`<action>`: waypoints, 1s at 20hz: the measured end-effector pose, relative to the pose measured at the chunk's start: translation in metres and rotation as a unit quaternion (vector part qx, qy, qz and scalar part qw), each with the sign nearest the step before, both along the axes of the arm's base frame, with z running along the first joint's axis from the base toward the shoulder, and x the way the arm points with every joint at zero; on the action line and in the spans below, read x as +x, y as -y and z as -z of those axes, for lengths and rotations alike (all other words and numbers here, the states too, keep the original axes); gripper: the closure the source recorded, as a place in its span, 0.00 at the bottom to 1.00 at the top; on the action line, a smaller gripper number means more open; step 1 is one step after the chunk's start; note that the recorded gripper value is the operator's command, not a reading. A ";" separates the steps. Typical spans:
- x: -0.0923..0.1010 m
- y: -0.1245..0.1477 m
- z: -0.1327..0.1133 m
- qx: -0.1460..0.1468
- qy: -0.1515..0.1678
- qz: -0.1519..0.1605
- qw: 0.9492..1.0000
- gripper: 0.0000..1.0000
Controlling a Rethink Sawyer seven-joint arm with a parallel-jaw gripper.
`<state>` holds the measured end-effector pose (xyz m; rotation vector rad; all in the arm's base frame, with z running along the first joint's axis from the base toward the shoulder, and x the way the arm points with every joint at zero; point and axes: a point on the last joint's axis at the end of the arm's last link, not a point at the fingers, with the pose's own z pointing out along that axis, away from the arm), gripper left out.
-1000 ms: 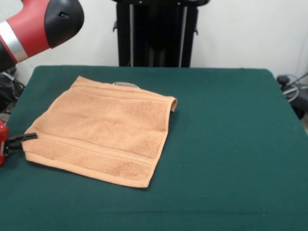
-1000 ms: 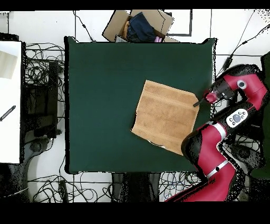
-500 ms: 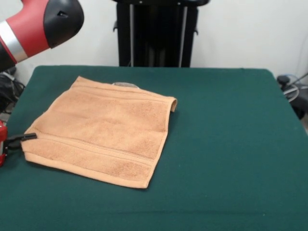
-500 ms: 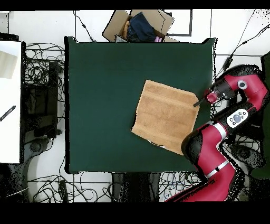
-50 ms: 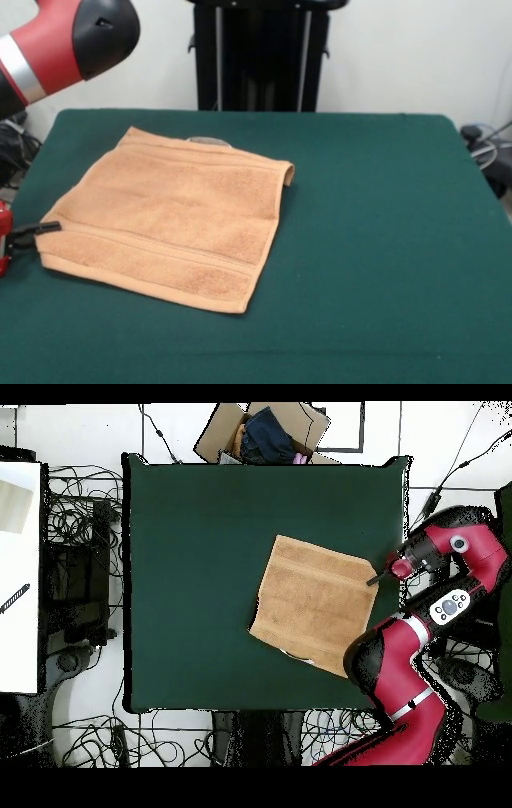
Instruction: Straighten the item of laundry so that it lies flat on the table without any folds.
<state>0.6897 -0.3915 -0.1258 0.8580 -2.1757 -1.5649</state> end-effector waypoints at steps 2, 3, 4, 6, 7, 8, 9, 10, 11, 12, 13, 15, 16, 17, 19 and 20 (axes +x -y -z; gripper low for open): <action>0.000 0.000 -0.001 0.001 -0.001 0.000 1.000 0.00; 0.001 -0.001 -0.004 0.005 -0.003 0.000 1.000 0.00; 0.001 -0.001 -0.007 0.010 -0.008 0.001 1.000 0.00; 0.000 0.000 -0.010 0.018 -0.016 0.004 1.000 0.00; -0.001 0.001 -0.009 0.018 -0.016 0.004 1.000 0.00; -0.001 0.001 -0.009 0.017 -0.014 0.004 1.000 0.00; 0.000 0.000 -0.009 0.017 -0.014 0.004 1.000 0.00; 0.000 0.000 -0.009 0.017 -0.014 0.004 1.000 0.00; 0.000 0.000 -0.009 0.016 -0.014 0.004 1.000 0.00; 0.000 0.000 -0.009 0.016 -0.015 0.003 1.000 0.00; 0.000 0.000 -0.009 0.016 -0.014 0.003 1.000 0.00; 0.000 0.000 -0.009 0.016 -0.015 0.003 1.000 0.00; 0.000 0.000 -0.009 0.016 -0.015 0.003 1.000 0.00; 0.000 0.000 -0.009 0.016 -0.014 0.003 1.000 0.00; 0.000 0.000 -0.009 0.016 -0.014 0.003 1.000 0.00; 0.000 0.000 -0.009 0.016 -0.014 0.003 1.000 0.00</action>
